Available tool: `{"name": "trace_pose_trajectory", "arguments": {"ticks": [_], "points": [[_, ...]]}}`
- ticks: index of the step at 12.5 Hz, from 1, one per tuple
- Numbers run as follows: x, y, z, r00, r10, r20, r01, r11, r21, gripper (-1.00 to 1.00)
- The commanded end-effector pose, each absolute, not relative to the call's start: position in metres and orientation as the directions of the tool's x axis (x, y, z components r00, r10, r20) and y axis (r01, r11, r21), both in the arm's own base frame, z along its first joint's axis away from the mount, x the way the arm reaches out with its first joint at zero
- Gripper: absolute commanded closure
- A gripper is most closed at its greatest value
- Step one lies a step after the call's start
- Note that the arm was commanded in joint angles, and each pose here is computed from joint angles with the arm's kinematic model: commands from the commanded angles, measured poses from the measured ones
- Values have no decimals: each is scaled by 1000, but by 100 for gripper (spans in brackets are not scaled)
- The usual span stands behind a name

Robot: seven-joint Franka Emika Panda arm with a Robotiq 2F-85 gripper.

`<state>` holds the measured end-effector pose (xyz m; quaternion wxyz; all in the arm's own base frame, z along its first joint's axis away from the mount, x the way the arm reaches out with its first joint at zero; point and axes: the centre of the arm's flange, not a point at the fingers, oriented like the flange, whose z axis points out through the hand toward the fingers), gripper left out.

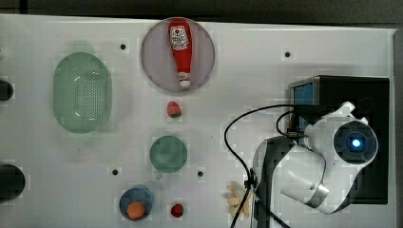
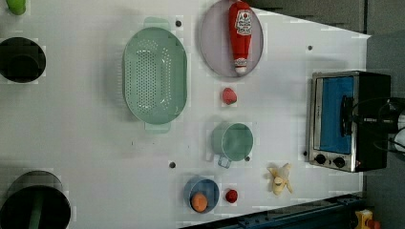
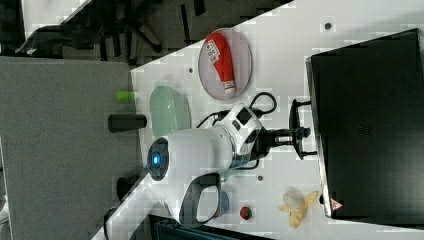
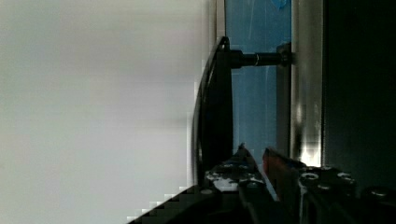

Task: Flap open oven.

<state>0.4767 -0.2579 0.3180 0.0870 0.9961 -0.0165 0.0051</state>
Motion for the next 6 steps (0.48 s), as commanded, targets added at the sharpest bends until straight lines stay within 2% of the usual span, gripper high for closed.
{"name": "trace_pose_trajectory", "arguments": {"ticks": [1,6], "points": [[489,-225,309,1000,11,-28,18,-968,250,65],[501,-156,285,997,-1,-74,27,-924,382,65]]}}
